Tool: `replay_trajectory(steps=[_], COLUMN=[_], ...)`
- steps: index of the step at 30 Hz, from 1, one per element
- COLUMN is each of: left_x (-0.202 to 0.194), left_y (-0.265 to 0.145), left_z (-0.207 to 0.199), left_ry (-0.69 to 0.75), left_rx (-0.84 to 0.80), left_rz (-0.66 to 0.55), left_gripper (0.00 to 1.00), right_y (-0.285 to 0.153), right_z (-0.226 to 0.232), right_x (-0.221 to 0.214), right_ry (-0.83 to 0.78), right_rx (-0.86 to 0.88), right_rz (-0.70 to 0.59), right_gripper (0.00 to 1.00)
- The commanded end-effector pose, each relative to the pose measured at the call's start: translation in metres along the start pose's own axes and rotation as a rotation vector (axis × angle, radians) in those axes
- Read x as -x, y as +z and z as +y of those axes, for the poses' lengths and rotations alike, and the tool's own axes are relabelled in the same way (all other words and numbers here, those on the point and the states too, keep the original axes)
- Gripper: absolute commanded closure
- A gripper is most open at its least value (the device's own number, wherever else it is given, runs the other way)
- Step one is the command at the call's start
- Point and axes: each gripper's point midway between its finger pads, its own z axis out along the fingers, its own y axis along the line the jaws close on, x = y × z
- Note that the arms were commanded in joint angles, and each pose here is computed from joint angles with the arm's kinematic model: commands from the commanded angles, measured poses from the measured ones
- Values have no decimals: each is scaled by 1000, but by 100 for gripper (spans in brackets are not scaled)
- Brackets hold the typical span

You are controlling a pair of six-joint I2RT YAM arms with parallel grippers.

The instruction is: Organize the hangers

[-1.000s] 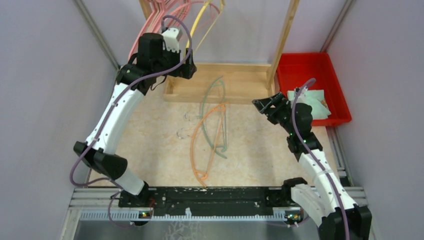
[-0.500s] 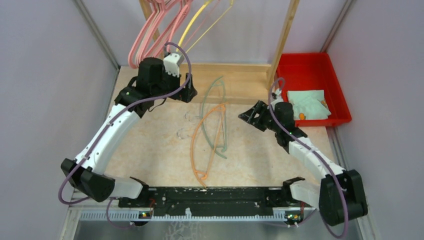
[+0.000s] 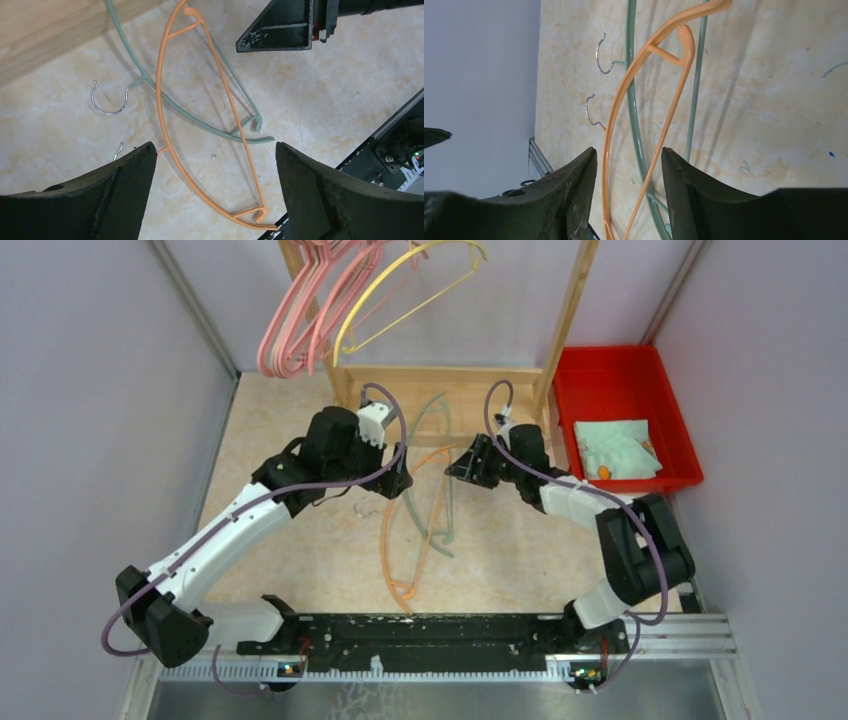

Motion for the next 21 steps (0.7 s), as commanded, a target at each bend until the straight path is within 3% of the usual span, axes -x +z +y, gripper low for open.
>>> replay_trajectory(steps=[1,15,17,21], left_x=[-14,-40,-42,-47], left_y=[0,15,14,14], left_z=[0,-7,-7,-7], left_ry=[-47,-63,-65,-69], left_rx=[4,-32,-33,-32], left_rz=[-24,16,19,23], left_gripper=[7,8,8,8], right_y=[20,77,81,80], right_z=[24,-5,-5,7], right_x=[9,-22,-24,-23], right_ry=[-66,-19,-11,2], right_rx=[100,77,92,165], right_rz=[-3,100,103,93], right_gripper=[50,56,61,87])
